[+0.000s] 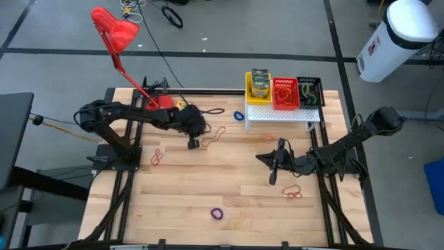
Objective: Pick & Place Office Desk Supplies
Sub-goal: Put the orange rubber band on the red basket
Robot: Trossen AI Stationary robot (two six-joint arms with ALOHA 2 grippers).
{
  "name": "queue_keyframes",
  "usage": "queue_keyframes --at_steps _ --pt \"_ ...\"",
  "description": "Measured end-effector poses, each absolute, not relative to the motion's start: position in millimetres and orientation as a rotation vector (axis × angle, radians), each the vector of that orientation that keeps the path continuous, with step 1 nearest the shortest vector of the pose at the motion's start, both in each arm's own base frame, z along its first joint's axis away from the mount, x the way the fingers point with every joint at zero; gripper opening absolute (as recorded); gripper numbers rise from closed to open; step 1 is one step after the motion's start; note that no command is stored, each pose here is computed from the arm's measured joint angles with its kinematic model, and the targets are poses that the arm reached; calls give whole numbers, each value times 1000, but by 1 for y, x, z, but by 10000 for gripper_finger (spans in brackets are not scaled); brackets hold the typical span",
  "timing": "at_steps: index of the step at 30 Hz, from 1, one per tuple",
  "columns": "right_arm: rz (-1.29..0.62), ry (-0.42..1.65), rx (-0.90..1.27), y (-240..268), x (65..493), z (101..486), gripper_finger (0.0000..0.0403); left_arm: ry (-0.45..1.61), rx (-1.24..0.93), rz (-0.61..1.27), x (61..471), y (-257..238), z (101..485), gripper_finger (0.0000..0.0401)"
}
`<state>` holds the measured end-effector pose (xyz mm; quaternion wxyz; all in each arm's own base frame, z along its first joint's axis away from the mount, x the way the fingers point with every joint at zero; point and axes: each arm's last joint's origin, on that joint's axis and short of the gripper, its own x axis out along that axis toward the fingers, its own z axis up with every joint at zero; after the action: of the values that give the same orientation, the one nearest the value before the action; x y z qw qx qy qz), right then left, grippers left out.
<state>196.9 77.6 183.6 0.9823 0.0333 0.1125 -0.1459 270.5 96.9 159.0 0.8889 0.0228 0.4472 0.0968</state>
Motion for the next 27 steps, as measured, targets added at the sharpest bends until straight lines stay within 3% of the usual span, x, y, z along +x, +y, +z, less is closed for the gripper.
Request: queue_keyframes --at_steps 9,20,27 --pt "-248 271 5 82 209 166 25 672 35 -132 292 42 184 4" --pt "-285 311 -124 77 269 149 122 502 48 -250 305 -2 197 5" --pt "-296 295 -178 80 311 142 151 468 40 -274 307 -14 200 5"
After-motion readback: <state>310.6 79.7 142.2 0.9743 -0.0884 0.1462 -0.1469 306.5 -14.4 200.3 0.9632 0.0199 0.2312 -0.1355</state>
